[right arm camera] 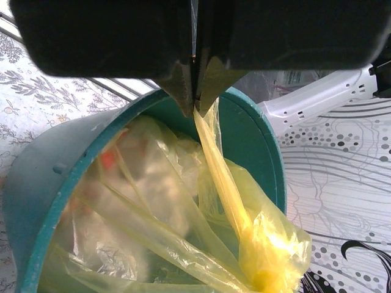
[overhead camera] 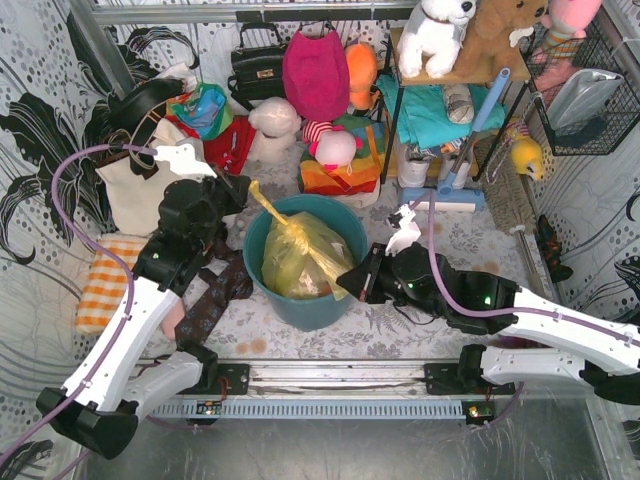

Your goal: Tie the trash bag

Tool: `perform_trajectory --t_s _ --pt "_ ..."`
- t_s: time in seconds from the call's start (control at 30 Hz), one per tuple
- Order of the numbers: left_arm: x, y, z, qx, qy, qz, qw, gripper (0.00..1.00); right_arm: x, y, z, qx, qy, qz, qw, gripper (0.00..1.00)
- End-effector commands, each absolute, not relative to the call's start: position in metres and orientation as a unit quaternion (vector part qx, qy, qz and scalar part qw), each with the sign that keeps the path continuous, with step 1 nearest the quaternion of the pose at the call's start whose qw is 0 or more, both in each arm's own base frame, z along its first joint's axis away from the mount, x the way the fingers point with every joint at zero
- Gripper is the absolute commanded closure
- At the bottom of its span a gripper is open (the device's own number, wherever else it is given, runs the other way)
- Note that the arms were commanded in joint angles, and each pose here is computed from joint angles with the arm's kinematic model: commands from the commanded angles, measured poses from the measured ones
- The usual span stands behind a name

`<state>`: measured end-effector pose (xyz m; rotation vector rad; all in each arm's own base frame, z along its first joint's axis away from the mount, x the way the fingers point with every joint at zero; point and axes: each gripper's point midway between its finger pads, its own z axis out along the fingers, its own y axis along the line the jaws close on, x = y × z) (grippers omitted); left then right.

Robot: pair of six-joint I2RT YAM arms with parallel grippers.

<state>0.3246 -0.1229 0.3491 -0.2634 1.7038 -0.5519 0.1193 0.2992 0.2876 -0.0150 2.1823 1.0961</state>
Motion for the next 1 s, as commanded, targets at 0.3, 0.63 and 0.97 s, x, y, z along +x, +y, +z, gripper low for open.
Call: perform_trajectory --t_s 0.3,0.63,0.97 --pt "0.333 -0.101 0.346 -0.144 0.721 -0.216 0.642 1.00 0.117 0.267 0.284 0.004 0.857 0.380 0.348 1.00" --pt "0.314 -0.123 0.360 -0.114 0.723 -0.286 0.618 0.67 0.127 0.291 0.311 -0.018 0.833 0.404 0.378 1.00" --pt "0.289 -0.125 0.368 -0.122 0.729 -0.316 0.595 0.25 0.135 0.318 0.323 -0.030 0.822 0.414 0.390 1.00"
